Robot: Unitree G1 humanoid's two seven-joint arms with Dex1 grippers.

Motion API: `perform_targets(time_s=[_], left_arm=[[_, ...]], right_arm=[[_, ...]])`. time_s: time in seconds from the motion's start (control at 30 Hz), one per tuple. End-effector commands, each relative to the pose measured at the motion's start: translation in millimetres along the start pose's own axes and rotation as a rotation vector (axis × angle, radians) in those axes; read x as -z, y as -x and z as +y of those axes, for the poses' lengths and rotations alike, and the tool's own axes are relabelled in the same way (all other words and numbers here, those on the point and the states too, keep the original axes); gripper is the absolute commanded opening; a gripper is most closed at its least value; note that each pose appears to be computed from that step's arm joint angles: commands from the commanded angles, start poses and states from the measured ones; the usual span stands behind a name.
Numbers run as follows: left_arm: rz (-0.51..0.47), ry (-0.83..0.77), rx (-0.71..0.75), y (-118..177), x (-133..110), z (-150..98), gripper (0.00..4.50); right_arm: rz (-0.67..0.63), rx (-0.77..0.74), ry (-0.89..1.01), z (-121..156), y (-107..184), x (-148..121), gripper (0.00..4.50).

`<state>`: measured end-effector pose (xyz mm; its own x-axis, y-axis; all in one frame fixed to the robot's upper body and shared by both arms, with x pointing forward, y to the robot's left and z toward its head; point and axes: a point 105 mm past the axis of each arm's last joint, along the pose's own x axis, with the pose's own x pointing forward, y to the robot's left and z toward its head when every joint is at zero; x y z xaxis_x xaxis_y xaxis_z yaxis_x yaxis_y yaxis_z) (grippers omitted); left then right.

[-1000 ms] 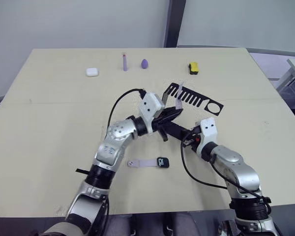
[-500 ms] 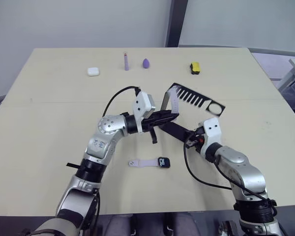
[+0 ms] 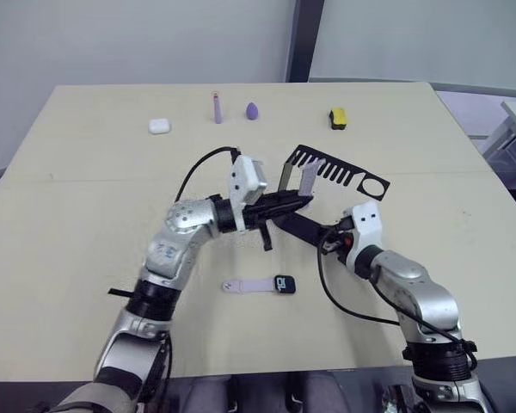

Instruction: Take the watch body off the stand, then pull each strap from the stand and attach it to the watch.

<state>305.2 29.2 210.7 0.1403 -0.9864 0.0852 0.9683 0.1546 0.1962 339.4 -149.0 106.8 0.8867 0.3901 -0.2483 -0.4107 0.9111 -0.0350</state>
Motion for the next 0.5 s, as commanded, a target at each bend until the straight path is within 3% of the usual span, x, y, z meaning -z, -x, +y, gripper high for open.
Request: perform_targets(time_s=[0.03, 0.23, 0.37, 0.5], left_arm=[[-0.005, 0.062, 0.152, 14.5, -15.3, -22.9, 0.09], [0.048, 0.196, 0.268, 24.0, -9.5, -32.0, 0.09], [0.056, 0.241, 0.345, 15.0, -7.8, -34.1, 0.0], [0.029, 0.291, 0.424, 5.4, -13.6, -36.3, 0.0]], right_arm=[[-0.107, -0.021, 0.043, 0.3, 21.2, -23.1, 0.0], [-0.151, -0.134, 0.121, 13.6, 85.9, -32.1, 0.0], [-0.235, -0.273, -0.011, 25.8, 117.3, -49.1, 1.25], [-0.377, -0.481, -0.104, 47.6, 129.8, -89.3, 3.26]])
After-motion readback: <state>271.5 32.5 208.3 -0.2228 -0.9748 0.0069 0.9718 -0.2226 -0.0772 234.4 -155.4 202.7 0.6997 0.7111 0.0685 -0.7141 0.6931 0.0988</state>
